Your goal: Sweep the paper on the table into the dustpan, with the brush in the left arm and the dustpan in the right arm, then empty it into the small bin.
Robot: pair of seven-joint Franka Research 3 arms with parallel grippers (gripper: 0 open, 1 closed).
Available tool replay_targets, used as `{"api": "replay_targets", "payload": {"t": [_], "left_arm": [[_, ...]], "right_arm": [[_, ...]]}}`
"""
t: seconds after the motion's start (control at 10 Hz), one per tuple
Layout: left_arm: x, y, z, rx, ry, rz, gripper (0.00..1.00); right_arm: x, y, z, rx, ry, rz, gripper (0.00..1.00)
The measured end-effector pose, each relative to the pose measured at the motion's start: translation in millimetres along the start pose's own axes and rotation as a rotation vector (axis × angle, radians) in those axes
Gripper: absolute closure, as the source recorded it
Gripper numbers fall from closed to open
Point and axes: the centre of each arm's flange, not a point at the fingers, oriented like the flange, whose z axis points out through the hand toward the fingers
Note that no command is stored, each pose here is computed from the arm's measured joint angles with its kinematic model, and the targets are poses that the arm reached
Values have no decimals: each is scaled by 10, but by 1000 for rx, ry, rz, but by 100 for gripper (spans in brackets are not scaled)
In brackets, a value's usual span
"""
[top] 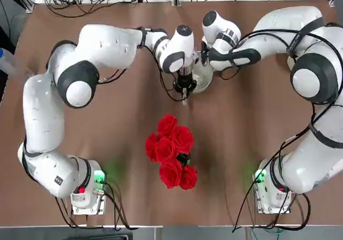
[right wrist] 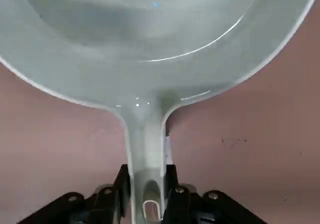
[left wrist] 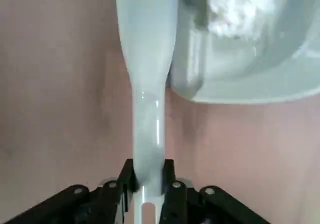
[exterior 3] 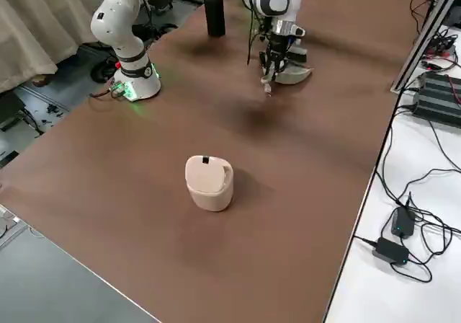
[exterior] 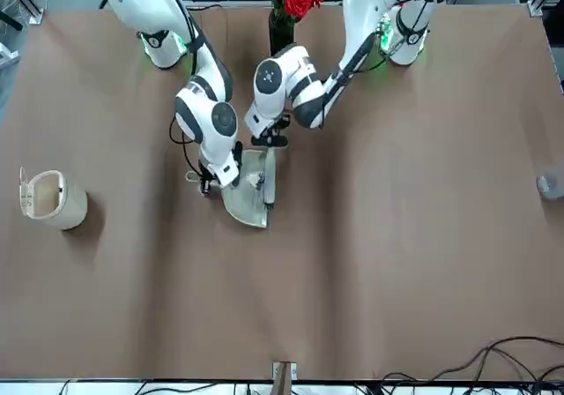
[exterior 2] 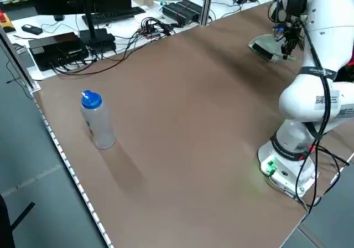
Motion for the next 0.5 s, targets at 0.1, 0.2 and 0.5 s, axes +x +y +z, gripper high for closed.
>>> {"api": "replay_targets", "payload": {"t": [0.1,0.2,0.5], "left_arm": [[148,-170,-91,26,-12,-6,73],[337,-383,-219,44,-22,-20,73],[635,-1111,-895,107,-23,-99,73]], "right_arm": [[-11,19,2,-3,7,-9,67],[-26,45,4,-7,15,-21,67],[-172,210,40,-20,50,-80,67]]}}
